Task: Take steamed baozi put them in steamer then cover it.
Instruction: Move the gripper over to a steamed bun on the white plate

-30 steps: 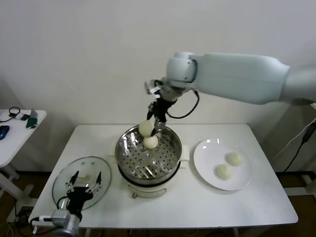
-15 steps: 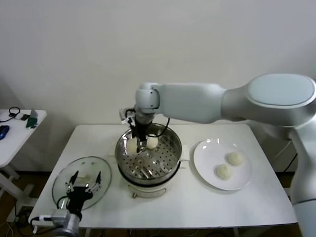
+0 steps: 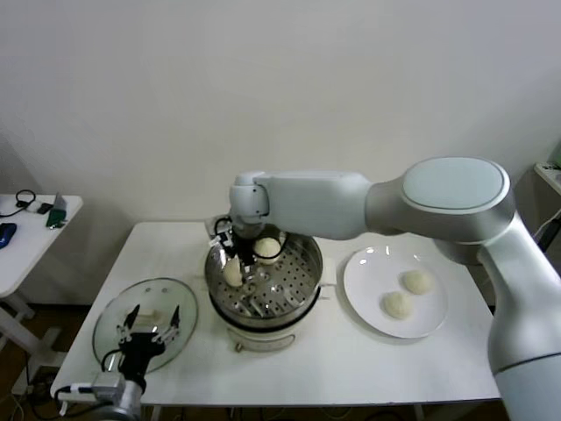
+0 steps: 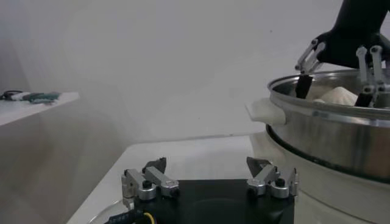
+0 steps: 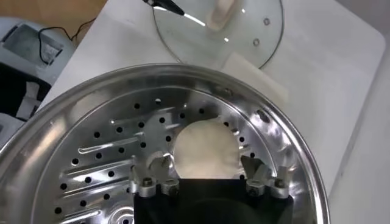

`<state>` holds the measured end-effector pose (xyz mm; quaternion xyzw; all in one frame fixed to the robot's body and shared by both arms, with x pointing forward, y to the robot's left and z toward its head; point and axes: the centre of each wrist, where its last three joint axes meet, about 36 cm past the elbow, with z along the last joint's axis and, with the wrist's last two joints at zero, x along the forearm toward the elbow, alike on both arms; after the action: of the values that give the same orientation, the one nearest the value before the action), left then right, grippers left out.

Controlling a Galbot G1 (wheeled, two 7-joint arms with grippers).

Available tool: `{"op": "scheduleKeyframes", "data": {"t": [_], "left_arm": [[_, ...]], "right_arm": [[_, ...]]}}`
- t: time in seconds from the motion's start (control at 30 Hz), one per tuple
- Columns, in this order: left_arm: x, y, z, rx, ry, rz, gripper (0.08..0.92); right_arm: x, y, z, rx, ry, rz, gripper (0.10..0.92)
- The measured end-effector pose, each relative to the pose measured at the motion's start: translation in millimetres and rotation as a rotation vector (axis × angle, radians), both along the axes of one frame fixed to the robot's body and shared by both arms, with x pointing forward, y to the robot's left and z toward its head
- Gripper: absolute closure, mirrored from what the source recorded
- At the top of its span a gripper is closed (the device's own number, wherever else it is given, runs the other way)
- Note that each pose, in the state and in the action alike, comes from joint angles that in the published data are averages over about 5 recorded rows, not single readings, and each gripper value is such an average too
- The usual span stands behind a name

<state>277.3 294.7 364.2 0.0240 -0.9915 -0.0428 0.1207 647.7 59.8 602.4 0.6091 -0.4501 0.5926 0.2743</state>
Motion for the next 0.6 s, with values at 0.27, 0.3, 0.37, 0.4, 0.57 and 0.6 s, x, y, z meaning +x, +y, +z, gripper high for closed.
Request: {"op": "scheduleKeyframes", "data": {"t": [0.27,0.3,0.37,0.4,0.57,0.6], "left_arm": [[2,-2,2,0.005,0.0,-0.003,0.177],[2,-2,3,0.005,0.0,-0.003,0.177],[3,-2,3,0.005,0.001,-0.003,0.177],[4,-2,3,0.006,0.001,-0.003,0.177],[5,-2,4,0.007,0.004,-0.004,0.177],[5,-2,4,0.008,0.004,-0.004,0.177]], "right_arm": [[20,-55,65,0.015,0.011,-0.007,0.199],[23,-67,74,0.017,0.013,-0.016,0.199],[28,-95,94,0.02,0.015,-0.039,0.2],[29,-111,102,0.02,0.015,-0.053,0.2],[31,-200,128,-0.002,0.013,-0.137,0.2],[30,-218,128,-0.01,0.015,-0.156,0.2]]}}
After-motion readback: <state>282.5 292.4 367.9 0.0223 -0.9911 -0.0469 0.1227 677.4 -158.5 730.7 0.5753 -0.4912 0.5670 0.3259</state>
